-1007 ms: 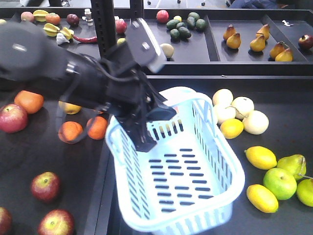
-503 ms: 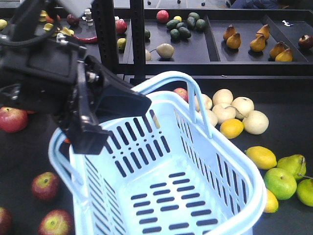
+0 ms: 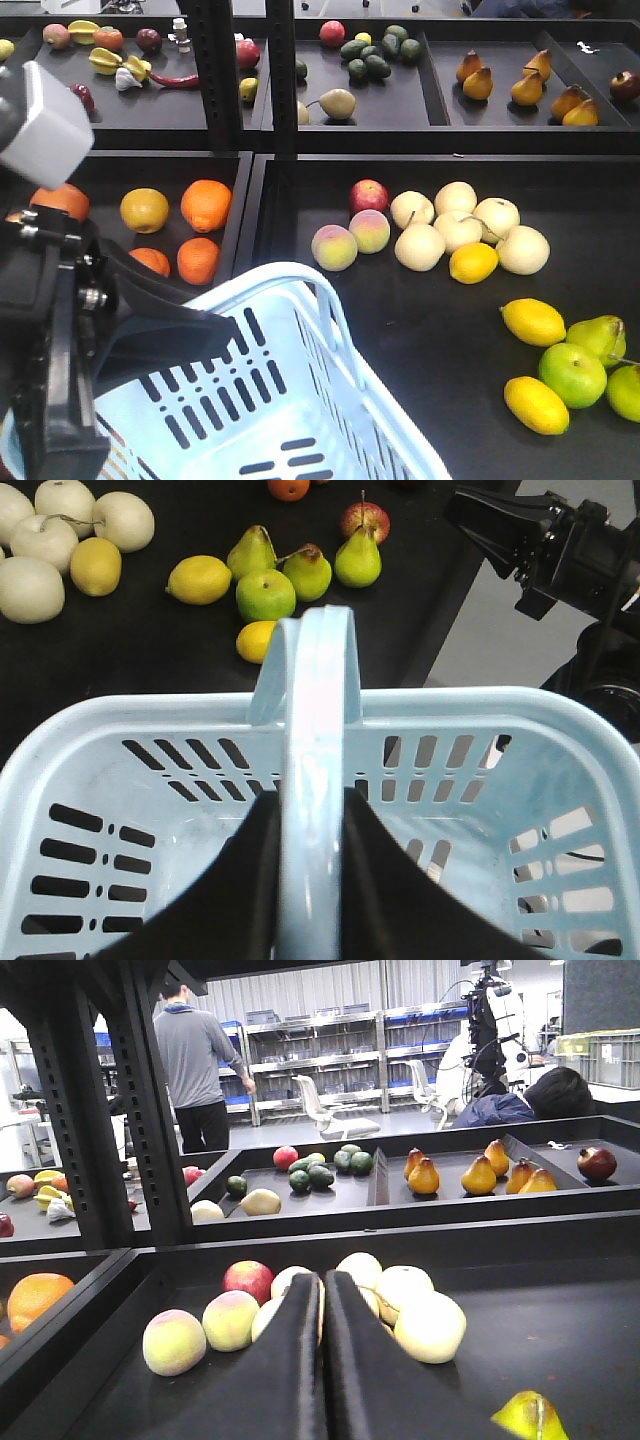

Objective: Pick three apples into basket with both arms
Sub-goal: 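Lift the basket by its handle with the left gripper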

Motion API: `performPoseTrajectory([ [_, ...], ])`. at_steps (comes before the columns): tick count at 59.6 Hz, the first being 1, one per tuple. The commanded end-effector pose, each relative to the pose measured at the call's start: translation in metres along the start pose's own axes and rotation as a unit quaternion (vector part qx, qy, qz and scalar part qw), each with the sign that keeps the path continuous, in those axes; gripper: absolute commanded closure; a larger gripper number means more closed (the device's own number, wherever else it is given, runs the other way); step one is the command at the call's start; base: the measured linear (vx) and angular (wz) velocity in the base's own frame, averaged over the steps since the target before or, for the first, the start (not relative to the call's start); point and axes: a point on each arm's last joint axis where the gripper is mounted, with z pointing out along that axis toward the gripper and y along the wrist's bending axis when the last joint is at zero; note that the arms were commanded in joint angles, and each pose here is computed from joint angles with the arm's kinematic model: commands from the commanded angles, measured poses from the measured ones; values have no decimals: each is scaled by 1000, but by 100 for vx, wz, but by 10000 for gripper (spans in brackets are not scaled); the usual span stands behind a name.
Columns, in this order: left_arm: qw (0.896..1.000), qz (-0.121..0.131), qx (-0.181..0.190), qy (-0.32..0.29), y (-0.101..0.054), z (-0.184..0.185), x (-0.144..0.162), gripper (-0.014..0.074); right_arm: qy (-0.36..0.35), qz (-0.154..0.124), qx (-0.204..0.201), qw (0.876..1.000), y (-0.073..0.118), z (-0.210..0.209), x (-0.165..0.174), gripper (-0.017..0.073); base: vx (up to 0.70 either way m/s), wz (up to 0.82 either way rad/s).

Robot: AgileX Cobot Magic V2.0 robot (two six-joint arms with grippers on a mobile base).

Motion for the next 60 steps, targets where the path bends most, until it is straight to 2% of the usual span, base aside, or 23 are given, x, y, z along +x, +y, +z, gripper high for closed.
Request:
performPoseTrajectory([
  [1, 998, -5, -6, -69, -6, -13, -14, 600, -32, -3, -9, 999, 1, -1, -2, 564, 0, 0],
  [60, 998, -2, -9, -67, -6, -13, -13, 600, -32, -3, -9, 999, 1, -1, -2, 564, 0, 0],
])
